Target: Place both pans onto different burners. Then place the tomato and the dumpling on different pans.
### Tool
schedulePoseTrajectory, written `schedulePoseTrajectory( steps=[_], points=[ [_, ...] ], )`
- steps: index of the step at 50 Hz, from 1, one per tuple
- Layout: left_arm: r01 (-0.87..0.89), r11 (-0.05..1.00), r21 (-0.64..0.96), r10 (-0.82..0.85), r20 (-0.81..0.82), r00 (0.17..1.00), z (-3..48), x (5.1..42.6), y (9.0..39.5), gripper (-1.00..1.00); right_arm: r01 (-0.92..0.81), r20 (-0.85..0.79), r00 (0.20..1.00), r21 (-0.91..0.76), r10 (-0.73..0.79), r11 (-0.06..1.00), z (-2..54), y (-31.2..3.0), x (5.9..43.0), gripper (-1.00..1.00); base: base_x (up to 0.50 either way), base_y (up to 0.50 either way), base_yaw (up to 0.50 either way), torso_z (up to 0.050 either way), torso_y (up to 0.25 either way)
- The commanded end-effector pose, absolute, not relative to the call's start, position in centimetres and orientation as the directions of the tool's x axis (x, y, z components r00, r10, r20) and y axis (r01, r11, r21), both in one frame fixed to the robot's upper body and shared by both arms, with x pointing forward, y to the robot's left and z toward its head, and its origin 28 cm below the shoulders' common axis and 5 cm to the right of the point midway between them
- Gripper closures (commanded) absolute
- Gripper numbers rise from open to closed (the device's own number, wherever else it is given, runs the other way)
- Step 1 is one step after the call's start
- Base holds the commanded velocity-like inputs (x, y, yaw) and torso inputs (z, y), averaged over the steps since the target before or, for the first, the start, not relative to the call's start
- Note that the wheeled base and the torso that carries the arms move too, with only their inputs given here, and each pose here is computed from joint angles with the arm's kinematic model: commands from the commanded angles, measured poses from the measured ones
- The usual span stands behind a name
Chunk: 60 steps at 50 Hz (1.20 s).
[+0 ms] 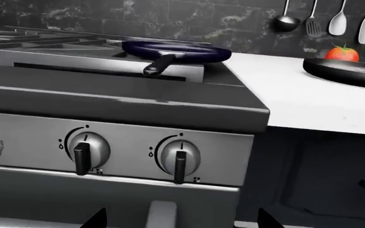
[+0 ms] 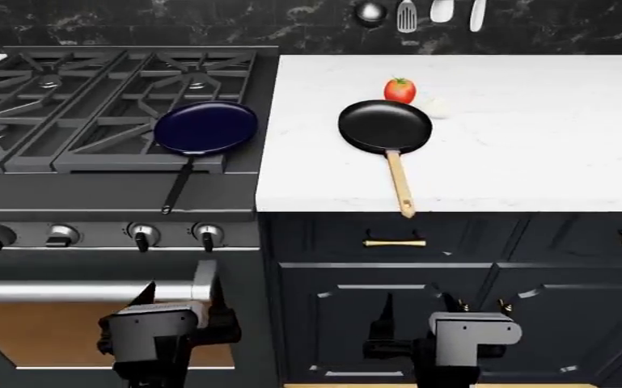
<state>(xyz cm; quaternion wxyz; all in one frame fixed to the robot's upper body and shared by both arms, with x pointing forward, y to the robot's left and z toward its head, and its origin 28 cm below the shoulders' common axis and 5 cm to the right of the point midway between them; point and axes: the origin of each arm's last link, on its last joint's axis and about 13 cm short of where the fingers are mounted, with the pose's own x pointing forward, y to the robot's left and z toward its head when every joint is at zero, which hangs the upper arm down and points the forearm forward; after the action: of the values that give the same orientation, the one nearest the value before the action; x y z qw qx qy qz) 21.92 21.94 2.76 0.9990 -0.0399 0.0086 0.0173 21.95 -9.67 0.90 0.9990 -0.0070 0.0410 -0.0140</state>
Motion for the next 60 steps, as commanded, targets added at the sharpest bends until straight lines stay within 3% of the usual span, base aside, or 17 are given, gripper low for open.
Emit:
schedulePoseTrajectory(
  steps=[1,12,19,25,48,60],
  points=[
    [0.065,0.997,-0.044,-0.068,-0.094,0.993,8.6,20.8,23.5,-1.00,-0.008,-0.101,0.995,-0.083,0.000,0.996,5.6,-11.0,21.0,-1.00,0.00,0.00,0.00,0.000,0.000],
    [0.171,0.985,0.030,-0.170,-0.045,0.984,19.0,18.9,25.0,-1.00,-0.038,-0.095,0.995,-0.177,0.022,0.983,16.7,-13.4,20.4,-1.00,0.00,0.00,0.00,0.000,0.000],
    [0.152,0.985,0.077,-0.152,-0.002,0.988,21.8,19.2,25.5,-1.00,-0.040,-0.047,0.998,-0.241,0.030,0.970,20.4,-13.3,20.4,-1.00,0.00,0.00,0.00,0.000,0.000],
    [0.130,0.985,0.115,-0.132,0.012,0.991,22.8,19.5,25.8,-1.00,-0.031,-0.008,1.000,-0.257,0.029,0.966,21.7,-13.3,20.4,-1.00,0.10,0.00,0.00,0.000,0.000],
    [0.104,0.984,0.143,-0.109,0.031,0.994,23.9,19.8,26.1,-1.00,-0.016,0.011,1.000,-0.265,0.020,0.964,22.7,-13.1,20.6,-1.00,0.50,0.00,0.00,0.000,0.000],
    [0.092,0.987,0.133,-0.095,0.021,0.995,23.5,19.9,26.4,-1.00,0.009,-0.096,0.995,-0.289,-0.039,0.957,22.5,-12.7,21.2,-1.00,0.28,0.00,0.00,0.000,0.001]
  ],
)
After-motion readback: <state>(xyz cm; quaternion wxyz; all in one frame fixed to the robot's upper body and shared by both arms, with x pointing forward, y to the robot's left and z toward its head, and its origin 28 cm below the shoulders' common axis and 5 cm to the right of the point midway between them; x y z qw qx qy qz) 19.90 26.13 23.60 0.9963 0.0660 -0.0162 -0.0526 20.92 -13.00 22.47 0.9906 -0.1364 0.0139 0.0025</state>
